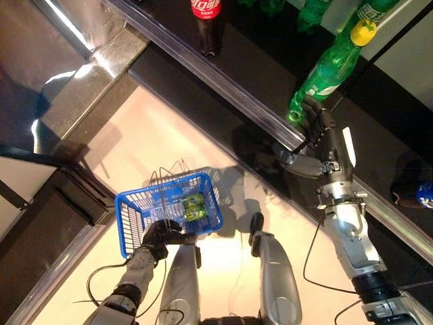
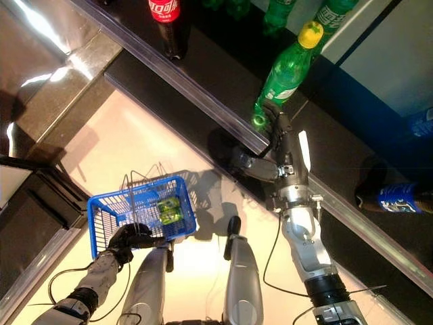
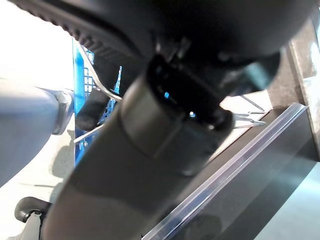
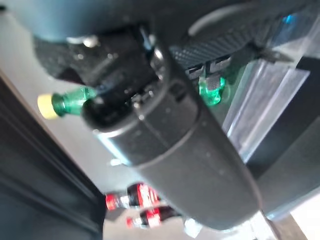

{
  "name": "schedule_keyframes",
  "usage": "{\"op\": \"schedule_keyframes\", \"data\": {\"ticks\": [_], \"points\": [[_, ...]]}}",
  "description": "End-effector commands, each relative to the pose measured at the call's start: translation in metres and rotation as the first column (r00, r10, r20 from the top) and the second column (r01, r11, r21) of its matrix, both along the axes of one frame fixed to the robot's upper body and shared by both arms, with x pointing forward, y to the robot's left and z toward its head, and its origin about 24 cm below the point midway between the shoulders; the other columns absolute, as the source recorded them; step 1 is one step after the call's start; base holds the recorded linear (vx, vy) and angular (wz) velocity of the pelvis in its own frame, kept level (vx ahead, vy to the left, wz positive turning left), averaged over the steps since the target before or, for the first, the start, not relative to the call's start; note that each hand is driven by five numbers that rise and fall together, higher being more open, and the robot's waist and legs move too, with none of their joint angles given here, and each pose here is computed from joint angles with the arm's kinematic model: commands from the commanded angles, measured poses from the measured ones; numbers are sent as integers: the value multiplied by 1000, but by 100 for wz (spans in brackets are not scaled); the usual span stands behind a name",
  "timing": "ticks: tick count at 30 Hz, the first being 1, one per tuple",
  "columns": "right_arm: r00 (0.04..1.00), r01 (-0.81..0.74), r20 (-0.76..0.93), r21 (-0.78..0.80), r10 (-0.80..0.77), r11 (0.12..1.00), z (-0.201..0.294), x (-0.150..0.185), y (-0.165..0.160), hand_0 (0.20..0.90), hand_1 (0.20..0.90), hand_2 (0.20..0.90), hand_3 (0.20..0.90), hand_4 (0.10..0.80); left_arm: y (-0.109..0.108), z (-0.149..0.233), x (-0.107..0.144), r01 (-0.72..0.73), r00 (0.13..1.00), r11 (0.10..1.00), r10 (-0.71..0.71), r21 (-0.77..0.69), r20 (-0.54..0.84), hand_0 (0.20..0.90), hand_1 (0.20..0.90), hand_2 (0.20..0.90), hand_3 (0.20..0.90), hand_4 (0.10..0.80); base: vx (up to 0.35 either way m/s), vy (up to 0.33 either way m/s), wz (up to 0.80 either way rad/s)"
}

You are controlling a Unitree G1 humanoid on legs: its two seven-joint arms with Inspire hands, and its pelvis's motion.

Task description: Pick up the drink and place into the basket.

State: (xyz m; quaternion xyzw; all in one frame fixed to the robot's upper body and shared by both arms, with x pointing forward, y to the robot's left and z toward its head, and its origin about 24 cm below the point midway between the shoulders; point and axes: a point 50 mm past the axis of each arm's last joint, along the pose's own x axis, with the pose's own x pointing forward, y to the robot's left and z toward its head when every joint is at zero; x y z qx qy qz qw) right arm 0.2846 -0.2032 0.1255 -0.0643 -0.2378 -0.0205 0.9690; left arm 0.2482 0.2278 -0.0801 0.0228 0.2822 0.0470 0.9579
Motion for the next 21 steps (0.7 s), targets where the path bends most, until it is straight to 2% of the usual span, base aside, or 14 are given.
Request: {"op": "schedule_keyframes", "data": {"ticks": [1, 21], "points": [[948, 28, 311, 120, -65, 992, 50, -17, -16, 900, 900, 900, 900, 800, 18, 5, -15, -44, 995, 999, 42, 28, 94, 300, 300, 300, 200, 100, 0, 0, 0], [946, 43, 311, 150, -89, 988, 49, -16, -16, 900, 900, 900, 900, 800, 15, 6, -12, -45, 994, 999, 42, 25, 96, 300, 300, 300, 200, 100, -3, -3, -1]]}}
